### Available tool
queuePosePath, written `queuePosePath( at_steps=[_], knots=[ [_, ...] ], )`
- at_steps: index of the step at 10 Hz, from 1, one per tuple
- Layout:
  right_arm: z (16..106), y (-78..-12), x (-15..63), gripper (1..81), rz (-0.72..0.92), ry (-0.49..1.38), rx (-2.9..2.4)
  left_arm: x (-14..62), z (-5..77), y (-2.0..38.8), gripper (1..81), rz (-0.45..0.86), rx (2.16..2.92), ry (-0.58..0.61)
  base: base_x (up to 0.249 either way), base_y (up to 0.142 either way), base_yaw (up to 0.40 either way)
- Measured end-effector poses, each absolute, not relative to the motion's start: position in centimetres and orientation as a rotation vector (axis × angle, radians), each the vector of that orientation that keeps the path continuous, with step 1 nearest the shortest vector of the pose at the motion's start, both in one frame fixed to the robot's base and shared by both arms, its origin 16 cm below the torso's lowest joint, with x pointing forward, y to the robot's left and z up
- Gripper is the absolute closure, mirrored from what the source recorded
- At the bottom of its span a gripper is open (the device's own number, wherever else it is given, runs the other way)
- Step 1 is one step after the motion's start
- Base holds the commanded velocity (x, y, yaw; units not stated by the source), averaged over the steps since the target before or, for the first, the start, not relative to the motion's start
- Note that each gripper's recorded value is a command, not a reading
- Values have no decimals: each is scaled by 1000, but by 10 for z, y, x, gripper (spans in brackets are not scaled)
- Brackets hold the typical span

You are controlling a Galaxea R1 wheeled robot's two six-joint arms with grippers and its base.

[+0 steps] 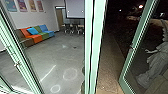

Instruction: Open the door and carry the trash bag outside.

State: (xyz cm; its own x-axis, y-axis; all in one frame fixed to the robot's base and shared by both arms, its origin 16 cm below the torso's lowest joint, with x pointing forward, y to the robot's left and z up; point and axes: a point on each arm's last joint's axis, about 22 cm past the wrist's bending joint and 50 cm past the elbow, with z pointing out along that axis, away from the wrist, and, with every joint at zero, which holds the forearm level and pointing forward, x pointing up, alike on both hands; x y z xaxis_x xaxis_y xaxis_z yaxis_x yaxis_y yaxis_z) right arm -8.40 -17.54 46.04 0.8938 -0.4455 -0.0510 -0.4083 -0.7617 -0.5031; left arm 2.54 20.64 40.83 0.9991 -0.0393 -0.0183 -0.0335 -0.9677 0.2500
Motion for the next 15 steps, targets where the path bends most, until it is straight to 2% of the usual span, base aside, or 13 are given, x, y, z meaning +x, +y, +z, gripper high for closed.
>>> queuePosePath(
  at_steps=[15],
  knots=[
    [452,-153,-74,10,-92,560,-2559,48,409,192,811,-1,2870,-62,-10,0,0]
  ],
)
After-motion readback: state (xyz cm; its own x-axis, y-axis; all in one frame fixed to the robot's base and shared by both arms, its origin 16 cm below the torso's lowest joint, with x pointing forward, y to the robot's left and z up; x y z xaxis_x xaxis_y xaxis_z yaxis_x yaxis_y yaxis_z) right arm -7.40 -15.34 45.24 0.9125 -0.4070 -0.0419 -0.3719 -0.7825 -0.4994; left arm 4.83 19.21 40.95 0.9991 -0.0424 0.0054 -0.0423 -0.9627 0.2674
